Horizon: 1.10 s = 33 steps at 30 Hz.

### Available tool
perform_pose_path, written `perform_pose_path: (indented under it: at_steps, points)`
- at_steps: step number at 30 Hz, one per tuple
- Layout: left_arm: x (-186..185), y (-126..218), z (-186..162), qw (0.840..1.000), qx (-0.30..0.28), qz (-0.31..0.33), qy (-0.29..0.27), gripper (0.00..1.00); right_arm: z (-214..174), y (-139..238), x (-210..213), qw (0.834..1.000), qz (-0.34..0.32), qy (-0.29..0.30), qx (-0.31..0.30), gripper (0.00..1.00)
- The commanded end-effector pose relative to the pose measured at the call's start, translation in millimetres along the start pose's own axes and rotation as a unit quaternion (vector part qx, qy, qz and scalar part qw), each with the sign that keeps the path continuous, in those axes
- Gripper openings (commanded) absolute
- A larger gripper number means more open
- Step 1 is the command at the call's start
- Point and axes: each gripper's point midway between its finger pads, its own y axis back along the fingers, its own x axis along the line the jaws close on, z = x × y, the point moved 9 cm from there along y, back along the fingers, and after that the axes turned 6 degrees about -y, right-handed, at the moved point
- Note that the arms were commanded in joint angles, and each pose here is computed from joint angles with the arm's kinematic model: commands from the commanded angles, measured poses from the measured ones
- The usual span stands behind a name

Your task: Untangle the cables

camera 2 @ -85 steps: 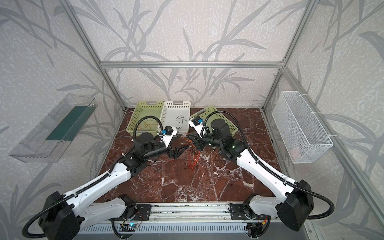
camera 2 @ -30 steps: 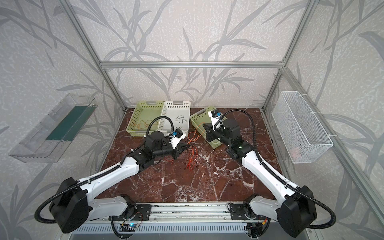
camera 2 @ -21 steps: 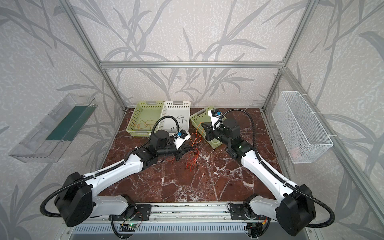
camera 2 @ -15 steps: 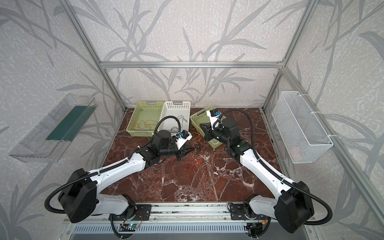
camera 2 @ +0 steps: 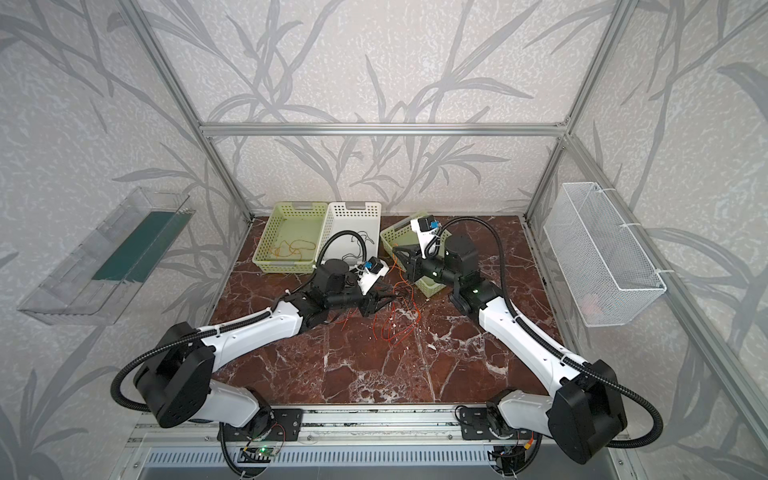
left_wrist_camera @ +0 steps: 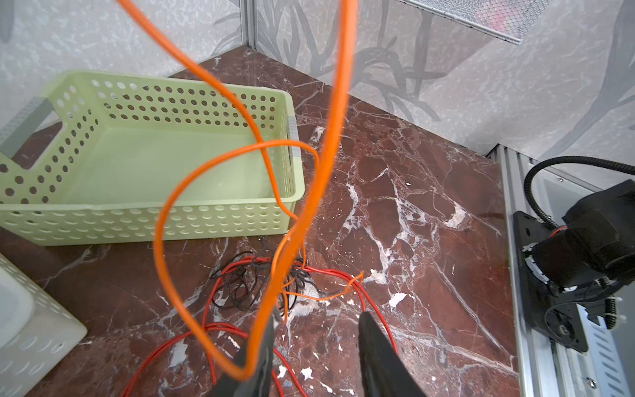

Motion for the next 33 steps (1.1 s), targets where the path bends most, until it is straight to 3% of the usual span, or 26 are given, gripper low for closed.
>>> perform_pose_path:
  at_steps: [1,9,13,15,20,28,33]
  points:
    - [5,-4,7,0.999,-0.02,0.031,-0.007,0.43,14,5,10,0.999,0.023,0.008,-0.023,0.0]
    - [18,-18,-2,0.996,-0.043,0.079,-0.007,0.46,17,7,14,0.999,0.028,0.008,-0.026,0.0]
    - [20,-28,-4,0.997,-0.045,0.067,-0.008,0.45,19,9,14,0.999,0.027,0.009,-0.029,0.0]
    - [19,-33,-4,0.998,-0.045,0.053,-0.009,0.4,19,9,14,0.999,0.023,0.009,-0.03,0.0]
    - [14,-33,0,0.999,-0.046,0.015,-0.015,0.01,16,13,4,0.999,-0.027,0.015,-0.041,0.0]
    - [-4,13,8,0.998,0.011,0.028,-0.053,0.0,12,37,-44,0.99,-0.127,-0.02,-0.054,0.0]
    - [-24,56,19,0.997,0.001,0.023,-0.074,0.0,-13,48,-73,0.977,-0.21,-0.009,-0.03,0.04]
